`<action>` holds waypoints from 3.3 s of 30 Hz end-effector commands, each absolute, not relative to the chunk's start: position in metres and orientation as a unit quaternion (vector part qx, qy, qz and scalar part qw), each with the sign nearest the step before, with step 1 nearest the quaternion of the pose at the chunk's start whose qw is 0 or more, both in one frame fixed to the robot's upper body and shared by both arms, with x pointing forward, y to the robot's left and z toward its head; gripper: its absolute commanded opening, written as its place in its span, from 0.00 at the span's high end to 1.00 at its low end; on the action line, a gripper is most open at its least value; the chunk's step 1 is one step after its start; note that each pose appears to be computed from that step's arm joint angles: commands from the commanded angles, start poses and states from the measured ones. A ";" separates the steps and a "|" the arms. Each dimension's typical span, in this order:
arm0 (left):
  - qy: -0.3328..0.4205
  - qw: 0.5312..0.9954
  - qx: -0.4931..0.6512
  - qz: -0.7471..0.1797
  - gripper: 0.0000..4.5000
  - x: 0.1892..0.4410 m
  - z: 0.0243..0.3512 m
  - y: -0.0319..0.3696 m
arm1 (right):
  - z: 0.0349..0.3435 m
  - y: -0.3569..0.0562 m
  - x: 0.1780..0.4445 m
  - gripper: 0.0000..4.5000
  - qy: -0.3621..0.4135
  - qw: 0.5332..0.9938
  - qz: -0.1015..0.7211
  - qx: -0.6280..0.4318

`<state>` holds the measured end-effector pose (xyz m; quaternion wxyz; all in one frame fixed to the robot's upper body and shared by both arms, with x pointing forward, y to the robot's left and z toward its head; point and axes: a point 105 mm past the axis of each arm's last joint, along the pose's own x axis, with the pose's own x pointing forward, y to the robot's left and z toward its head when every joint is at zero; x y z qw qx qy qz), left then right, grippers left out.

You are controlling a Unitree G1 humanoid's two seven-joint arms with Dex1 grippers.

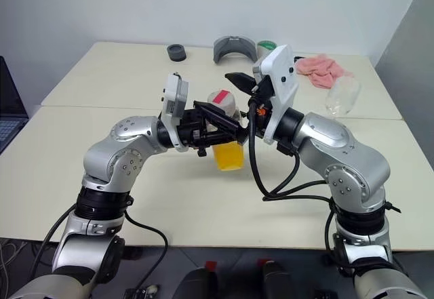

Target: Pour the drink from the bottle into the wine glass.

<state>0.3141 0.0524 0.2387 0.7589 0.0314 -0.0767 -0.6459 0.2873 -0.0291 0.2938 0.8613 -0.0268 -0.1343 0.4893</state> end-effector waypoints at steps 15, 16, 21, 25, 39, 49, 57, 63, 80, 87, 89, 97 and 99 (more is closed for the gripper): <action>-0.111 0.757 0.046 -0.642 0.58 0.310 0.257 0.054 | 0.297 -0.058 0.295 0.01 -0.135 0.872 0.466 -0.067; -0.111 0.757 0.046 -0.642 0.58 0.310 0.257 0.054 | 0.297 -0.061 0.296 0.01 -0.134 0.873 0.464 -0.068; -0.110 0.757 0.046 -0.642 0.58 0.310 0.257 0.054 | 0.298 -0.071 0.295 0.01 -0.132 0.876 0.458 -0.068; -0.111 0.756 0.045 -0.644 0.58 0.310 0.257 0.052 | 0.298 -0.075 0.291 0.01 -0.129 0.876 0.460 -0.065; -0.112 0.754 0.047 -0.646 0.58 0.311 0.259 0.052 | 0.291 -0.085 0.293 0.01 -0.122 0.879 0.453 -0.080; -0.113 0.755 0.046 -0.644 0.58 0.312 0.260 0.052 | 0.290 -0.084 0.292 0.01 -0.121 0.877 0.458 -0.076; -0.115 0.756 0.045 -0.643 0.58 0.311 0.259 0.051 | 0.289 -0.083 0.289 0.01 -0.119 0.873 0.468 -0.076; -0.114 0.756 0.044 -0.643 0.58 0.311 0.258 0.051 | 0.290 -0.079 0.280 0.01 -0.124 0.854 0.500 -0.072; -0.109 0.757 0.047 -0.642 0.58 0.310 0.256 0.054 | 0.306 -0.067 0.236 0.01 -0.162 0.778 0.604 -0.054; -0.110 0.756 0.046 -0.643 0.58 0.311 0.257 0.051 | 0.294 -0.053 0.240 0.01 -0.134 0.779 0.609 -0.057; -0.110 0.756 0.046 -0.644 0.58 0.312 0.257 0.051 | 0.292 -0.048 0.244 0.01 -0.131 0.781 0.607 -0.057; -0.109 0.756 0.047 -0.644 0.58 0.312 0.258 0.051 | 0.292 -0.038 0.249 0.01 -0.139 0.779 0.609 -0.052; -0.109 0.756 0.048 -0.643 0.58 0.312 0.258 0.052 | 0.292 -0.036 0.248 0.01 -0.143 0.776 0.612 -0.051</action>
